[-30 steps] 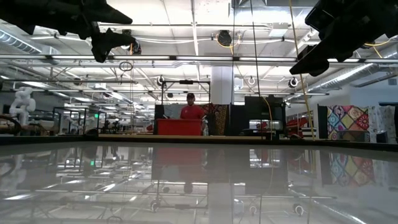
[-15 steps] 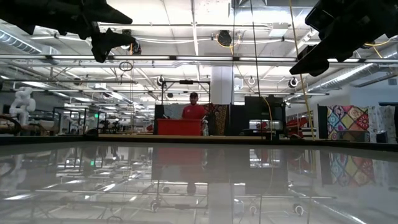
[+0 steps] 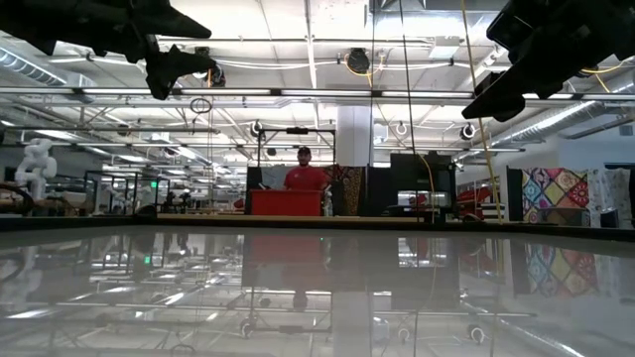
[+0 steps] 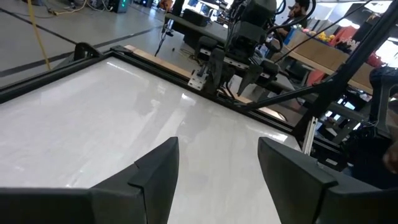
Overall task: Roll towel
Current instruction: Fold the pink towel
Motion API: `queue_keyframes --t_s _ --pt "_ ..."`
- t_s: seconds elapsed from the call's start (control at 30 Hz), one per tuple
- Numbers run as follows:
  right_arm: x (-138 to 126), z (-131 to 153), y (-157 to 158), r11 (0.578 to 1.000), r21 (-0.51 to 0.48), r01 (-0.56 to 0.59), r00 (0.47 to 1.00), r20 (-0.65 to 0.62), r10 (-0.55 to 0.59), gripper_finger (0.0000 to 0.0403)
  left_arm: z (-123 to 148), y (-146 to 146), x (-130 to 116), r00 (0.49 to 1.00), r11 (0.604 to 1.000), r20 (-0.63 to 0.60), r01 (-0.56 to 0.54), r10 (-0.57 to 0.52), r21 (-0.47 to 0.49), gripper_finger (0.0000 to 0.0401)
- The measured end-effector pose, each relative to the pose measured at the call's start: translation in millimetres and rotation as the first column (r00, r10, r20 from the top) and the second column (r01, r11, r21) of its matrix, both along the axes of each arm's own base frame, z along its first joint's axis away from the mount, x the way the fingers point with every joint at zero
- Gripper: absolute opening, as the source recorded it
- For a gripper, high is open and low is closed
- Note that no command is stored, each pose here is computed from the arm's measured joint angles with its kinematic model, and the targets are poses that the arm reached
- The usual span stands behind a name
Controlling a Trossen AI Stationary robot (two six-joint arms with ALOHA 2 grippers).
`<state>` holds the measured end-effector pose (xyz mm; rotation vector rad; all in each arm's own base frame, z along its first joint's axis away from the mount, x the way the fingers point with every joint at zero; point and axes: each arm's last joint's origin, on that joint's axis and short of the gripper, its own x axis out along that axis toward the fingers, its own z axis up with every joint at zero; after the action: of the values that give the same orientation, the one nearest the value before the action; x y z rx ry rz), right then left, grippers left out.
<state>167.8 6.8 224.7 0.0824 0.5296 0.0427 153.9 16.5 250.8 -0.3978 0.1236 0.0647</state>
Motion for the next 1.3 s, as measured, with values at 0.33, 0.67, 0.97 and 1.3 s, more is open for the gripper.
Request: queue_keyframes --t_s 0.33,0.67,0.97,1.3 --pt "0 0 0 1.000 0.000 0.000 1.000 0.000 0.000 0.0235 0 0 0 1.000 1.000 0.000 0.000 0.000 0.000 0.0224" --pt "0 1 0 1.000 0.002 0.002 1.000 0.006 -0.002 0.0235 0 0 0 1.000 1.000 0.000 0.000 0.000 0.000 0.0224" --pt "7 13 0 0.991 0.121 0.053 0.988 0.138 -0.070 0.0235 0 0 0 1.000 1.000 0.000 0.000 0.000 0.000 0.0224" --pt "24 10 1 1.000 0.017 0.002 0.980 0.197 -0.005 0.0235 0 0 0 1.000 1.000 0.000 0.000 0.000 0.000 0.0224"
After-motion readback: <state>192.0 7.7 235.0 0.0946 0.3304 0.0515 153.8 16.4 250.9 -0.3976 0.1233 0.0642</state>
